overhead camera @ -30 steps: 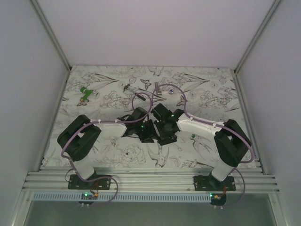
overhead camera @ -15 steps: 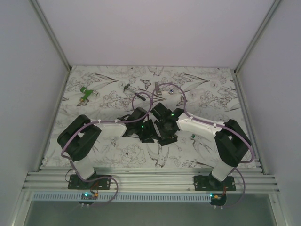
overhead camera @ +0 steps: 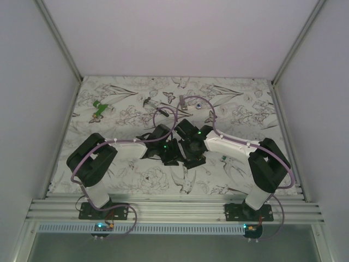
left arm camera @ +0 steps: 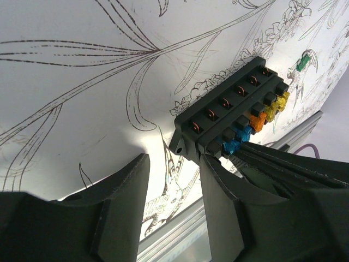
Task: Snap on the fuse box
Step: Install the fuse at the fuse box base.
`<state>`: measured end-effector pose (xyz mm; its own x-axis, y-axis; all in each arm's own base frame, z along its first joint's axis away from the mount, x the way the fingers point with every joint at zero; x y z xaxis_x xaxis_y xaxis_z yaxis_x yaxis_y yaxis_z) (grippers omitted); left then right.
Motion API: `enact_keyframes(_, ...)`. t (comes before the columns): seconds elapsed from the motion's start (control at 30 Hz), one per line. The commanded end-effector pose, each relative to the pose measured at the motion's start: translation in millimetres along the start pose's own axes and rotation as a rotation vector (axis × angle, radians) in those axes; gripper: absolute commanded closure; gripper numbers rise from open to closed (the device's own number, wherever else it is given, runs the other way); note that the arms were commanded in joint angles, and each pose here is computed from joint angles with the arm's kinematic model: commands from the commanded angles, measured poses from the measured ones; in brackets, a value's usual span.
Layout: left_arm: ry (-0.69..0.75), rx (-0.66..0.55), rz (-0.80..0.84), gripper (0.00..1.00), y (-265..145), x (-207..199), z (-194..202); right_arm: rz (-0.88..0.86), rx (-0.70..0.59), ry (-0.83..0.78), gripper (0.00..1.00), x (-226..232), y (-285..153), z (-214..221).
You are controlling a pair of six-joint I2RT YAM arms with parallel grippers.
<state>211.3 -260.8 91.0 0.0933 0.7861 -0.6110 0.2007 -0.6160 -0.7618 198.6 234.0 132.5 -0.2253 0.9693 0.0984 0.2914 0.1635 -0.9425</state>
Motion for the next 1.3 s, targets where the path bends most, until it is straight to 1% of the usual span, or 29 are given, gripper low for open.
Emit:
enact_keyframes(0.0, 0.003, 0.056, -0.129, 0.53, 9, 22, 14, 0.042, 0.015, -0.003, 1.00, -4, 4, 8)
enact_keyframes(0.13, 0.030, 0.041, -0.119, 0.52, 4, 18, 12, 0.032, 0.011, -0.001, 1.00, -6, 3, 10)
enact_keyframes(0.23, 0.091, 0.025, -0.099, 0.50, -1, 14, 9, 0.009, -0.003, 0.004, 1.00, -6, -1, 8)
enact_keyframes(0.3, 0.183, -0.006, -0.100, 0.48, -7, 14, 7, -0.019, -0.012, 0.008, 1.00, -6, -3, 6)
enact_keyframes(0.37, 0.296, -0.062, -0.142, 0.46, -11, 22, 10, -0.044, -0.016, 0.012, 0.99, -7, -4, 5)
enact_keyframes(0.43, 0.412, -0.126, -0.155, 0.41, -15, 33, 15, -0.074, -0.014, 0.015, 0.98, -8, -4, 4)
enact_keyframes(0.5, 0.509, -0.209, -0.122, 0.34, -15, 38, 15, -0.099, -0.008, 0.015, 0.97, -8, -4, 4)
enact_keyframes(0.57, 0.589, -0.240, -0.104, 0.30, -13, 41, 17, -0.112, -0.005, 0.013, 0.96, -7, -3, 4)
enact_keyframes(0.67, 0.716, -0.254, -0.089, 0.27, -4, 36, 21, -0.120, -0.002, 0.014, 0.96, -8, -2, 6)
enact_keyframes(0.73, 0.774, -0.268, -0.083, 0.27, 2, 32, 22, -0.126, -0.002, 0.014, 0.96, -8, -2, 7)
enact_keyframes(0.8, 0.788, -0.274, -0.073, 0.27, 7, 29, 22, -0.131, -0.005, 0.015, 0.95, -8, -3, 7)
enact_keyframes(1.03, 0.718, -0.251, -0.079, 0.37, 17, 32, 26, -0.147, -0.006, 0.020, 0.95, -8, -1, 10)
enact_keyframes(1.17, 0.738, -0.245, -0.060, 0.41, 19, 25, 31, -0.147, -0.001, 0.020, 0.94, -10, 2, 12)
enact_keyframes(1.27, 0.742, -0.247, -0.067, 0.52, 21, 24, 31, -0.144, 0.003, 0.018, 0.94, -11, 3, 15)
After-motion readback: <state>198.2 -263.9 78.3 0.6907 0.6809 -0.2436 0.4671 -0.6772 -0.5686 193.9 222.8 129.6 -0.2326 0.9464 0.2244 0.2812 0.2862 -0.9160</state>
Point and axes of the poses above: each gripper's point midway between its finger pads, its own y axis out along the fingers, its own x axis along the line the jaws close on, z = x × y, the point moved 9 cm from there along -y, back along the fingers, and after that the axes turned 14 degrees about y, right-handed, at the moved point
